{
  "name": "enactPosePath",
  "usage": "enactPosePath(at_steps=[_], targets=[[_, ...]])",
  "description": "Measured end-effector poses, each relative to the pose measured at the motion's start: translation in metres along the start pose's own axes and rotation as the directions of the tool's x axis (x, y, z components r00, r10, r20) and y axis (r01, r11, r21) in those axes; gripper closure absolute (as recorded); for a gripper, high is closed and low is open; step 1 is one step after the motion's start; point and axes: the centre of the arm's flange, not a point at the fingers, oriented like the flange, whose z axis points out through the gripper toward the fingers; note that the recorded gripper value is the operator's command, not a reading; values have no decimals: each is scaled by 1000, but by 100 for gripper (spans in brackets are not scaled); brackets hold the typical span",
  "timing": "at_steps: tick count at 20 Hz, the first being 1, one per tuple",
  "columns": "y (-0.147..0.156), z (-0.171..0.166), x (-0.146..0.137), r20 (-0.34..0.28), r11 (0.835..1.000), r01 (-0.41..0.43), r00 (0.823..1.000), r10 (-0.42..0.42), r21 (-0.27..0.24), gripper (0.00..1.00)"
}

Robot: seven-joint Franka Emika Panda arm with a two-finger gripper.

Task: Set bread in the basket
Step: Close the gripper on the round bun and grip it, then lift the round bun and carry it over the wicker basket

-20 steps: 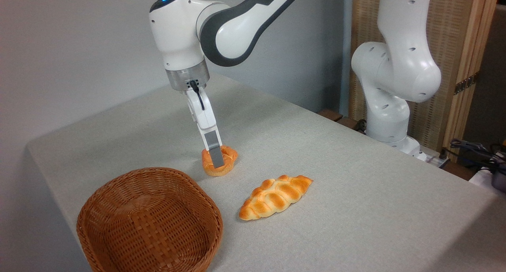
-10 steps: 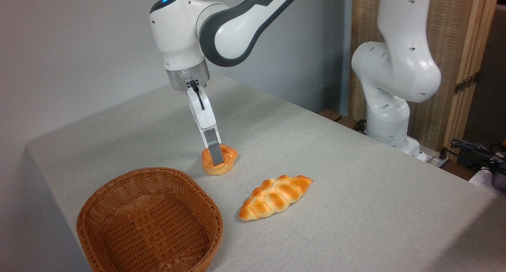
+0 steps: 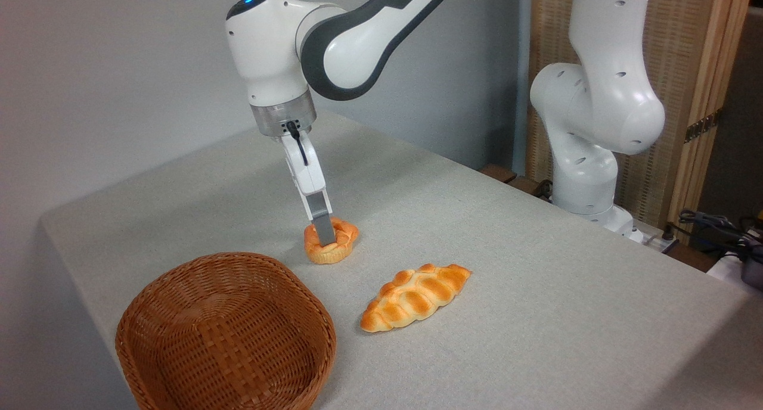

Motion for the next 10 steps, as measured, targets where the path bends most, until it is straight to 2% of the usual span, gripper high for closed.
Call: enactPosePath(at_steps=[10], targets=[[0, -1, -1, 0, 1000, 2, 1000, -2, 0, 100]])
